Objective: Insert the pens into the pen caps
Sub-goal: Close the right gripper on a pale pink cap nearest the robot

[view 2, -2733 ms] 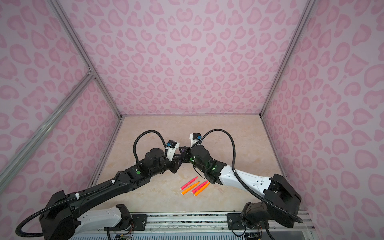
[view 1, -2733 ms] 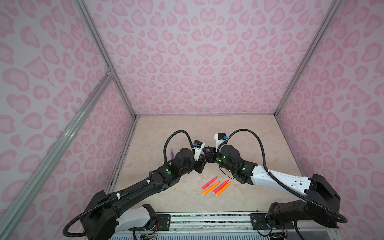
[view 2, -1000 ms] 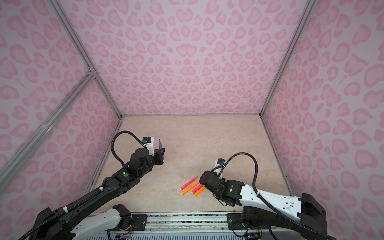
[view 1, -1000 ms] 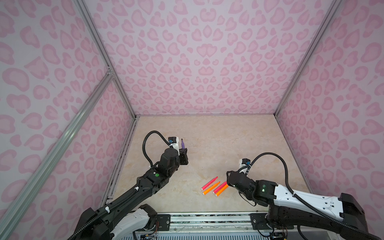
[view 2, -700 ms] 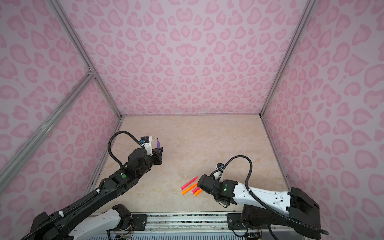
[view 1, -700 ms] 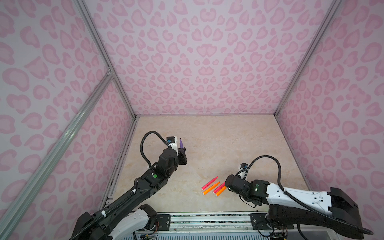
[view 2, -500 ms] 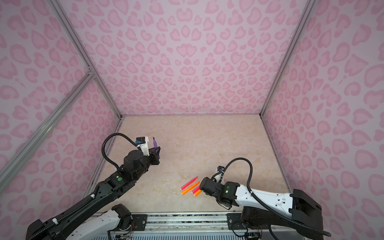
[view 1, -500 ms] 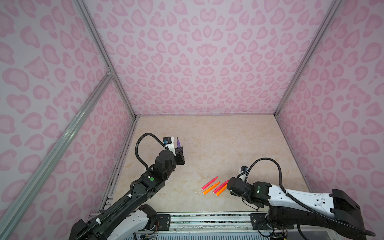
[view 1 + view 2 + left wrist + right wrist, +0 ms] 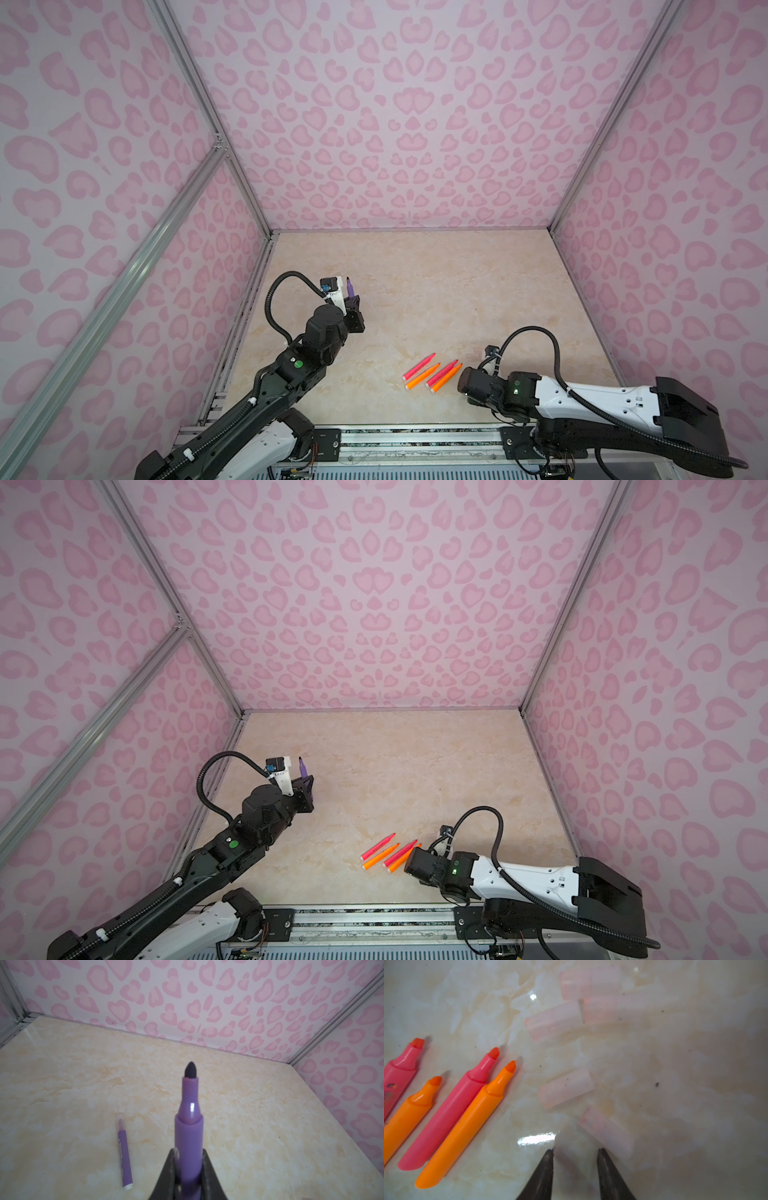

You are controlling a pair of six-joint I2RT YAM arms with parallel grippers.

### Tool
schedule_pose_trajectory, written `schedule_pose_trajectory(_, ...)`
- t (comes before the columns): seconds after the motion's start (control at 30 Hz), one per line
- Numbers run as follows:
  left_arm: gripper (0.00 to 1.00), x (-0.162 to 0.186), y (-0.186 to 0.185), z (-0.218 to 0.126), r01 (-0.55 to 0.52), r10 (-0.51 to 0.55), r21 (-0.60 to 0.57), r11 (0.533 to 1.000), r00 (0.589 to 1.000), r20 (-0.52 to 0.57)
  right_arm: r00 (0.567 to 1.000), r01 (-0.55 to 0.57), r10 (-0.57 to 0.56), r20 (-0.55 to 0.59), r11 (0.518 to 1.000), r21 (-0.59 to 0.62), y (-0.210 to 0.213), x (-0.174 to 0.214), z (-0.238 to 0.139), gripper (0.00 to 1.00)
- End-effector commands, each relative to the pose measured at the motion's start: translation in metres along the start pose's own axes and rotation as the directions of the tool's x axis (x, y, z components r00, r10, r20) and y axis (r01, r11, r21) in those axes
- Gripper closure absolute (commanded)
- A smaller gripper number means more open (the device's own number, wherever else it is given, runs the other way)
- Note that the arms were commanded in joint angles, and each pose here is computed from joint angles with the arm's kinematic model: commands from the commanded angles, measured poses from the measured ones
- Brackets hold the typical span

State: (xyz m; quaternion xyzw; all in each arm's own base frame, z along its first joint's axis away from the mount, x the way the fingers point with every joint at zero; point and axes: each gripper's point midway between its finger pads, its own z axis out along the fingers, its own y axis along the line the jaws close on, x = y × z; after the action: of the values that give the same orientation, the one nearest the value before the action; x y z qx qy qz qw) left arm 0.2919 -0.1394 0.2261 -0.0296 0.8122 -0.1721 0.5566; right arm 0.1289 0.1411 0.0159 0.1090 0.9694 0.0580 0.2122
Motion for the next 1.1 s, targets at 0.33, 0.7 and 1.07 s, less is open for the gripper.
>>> schedule_pose_trajectory(0.33, 0.97, -0.007, 0.001, -0.002, -0.012, 0.012, -0.008, 1.000, 1.000, 0.026, 0.998, -0.050, 0.046, 0.046, 0.994, 0.100, -0.032, -0.012, 0.012, 0.58)
schedule_pose_trajectory(0.7, 0.97, -0.009, 0.000, -0.004, -0.009, 0.009, -0.001, 1.000, 0.999, 0.033, 0.996, -0.074, 0.066, 0.066, 0.989, 0.131, -0.046, -0.020, 0.017, 0.62)
schedule_pose_trajectory(1.07, 0.97, -0.008, 0.001, -0.004, -0.010, 0.010, -0.001, 1.000, 1.000, 0.030, 0.996, -0.079, 0.075, 0.047, 0.993, 0.088, -0.042, -0.015, 0.019, 0.68)
